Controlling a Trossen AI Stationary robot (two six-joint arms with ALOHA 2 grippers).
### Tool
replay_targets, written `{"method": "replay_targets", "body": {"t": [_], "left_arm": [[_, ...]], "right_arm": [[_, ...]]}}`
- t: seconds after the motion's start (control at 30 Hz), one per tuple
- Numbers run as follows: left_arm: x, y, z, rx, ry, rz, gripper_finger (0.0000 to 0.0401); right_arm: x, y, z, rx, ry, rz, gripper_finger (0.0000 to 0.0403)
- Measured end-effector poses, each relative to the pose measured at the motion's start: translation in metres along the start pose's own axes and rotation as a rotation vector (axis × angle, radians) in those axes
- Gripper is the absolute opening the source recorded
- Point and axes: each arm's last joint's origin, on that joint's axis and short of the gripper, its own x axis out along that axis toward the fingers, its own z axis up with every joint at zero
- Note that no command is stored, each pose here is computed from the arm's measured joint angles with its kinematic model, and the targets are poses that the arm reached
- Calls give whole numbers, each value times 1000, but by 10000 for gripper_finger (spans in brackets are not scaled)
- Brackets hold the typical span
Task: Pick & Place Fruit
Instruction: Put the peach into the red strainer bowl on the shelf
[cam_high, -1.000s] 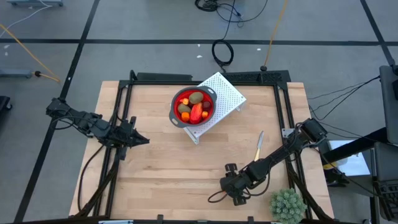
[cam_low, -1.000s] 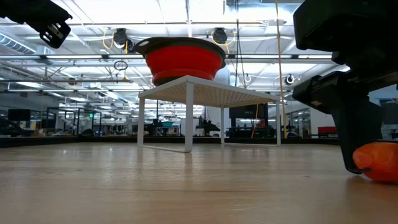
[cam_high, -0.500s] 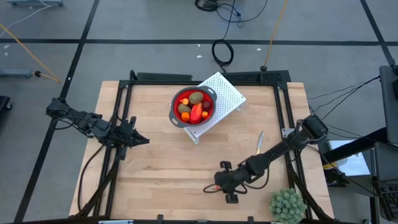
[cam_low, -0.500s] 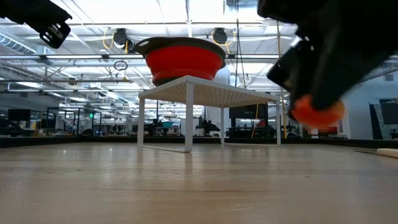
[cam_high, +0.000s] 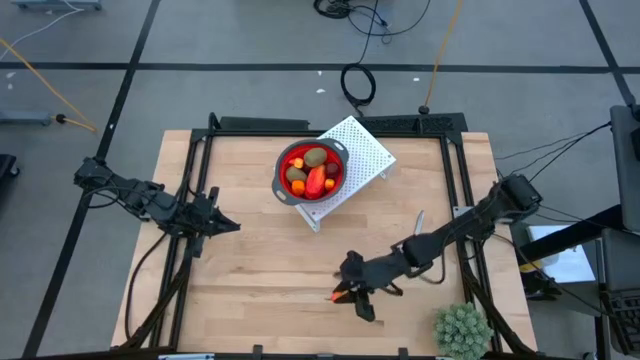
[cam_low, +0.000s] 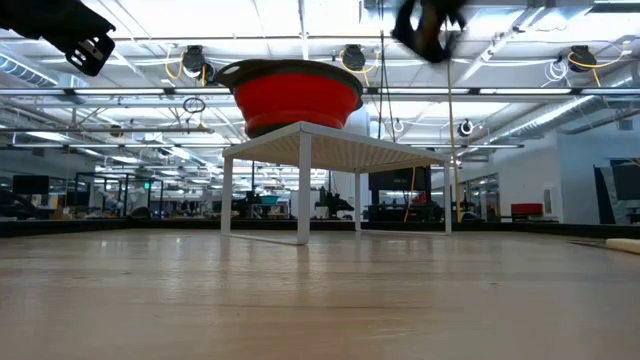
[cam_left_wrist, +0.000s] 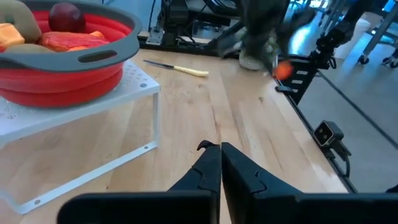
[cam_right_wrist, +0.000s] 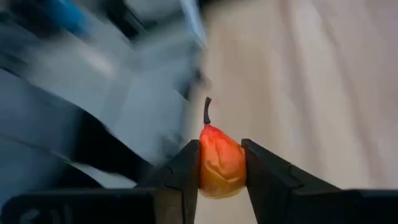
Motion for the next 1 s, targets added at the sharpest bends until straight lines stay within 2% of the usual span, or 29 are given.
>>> {"method": "replay_targets", "body": {"t": [0.17,0.33,0.5,0.63,0.8,0.9,1.0], "left_arm": [[0,0,0,39,1,0,19],[0,0,0,62,1,0,5],[0,0,0,63,4,0,9],[0,0,-1,64,8,0,19],[0,0,-1,89,9,-1,21],[0,0,-1,103,9,-1,21],[0,0,-1,107,9,-1,21]], "right_arm": [[-20,16,33,81,-204,217,104],[-41,30,57,42,-438,384,102],[-58,42,73,-73,-679,506,102],[-70,47,80,-166,-843,558,103],[-90,56,86,-380,-1045,673,104],[-97,59,86,-497,-1122,720,104],[-99,59,86,-556,-1150,723,104]]}}
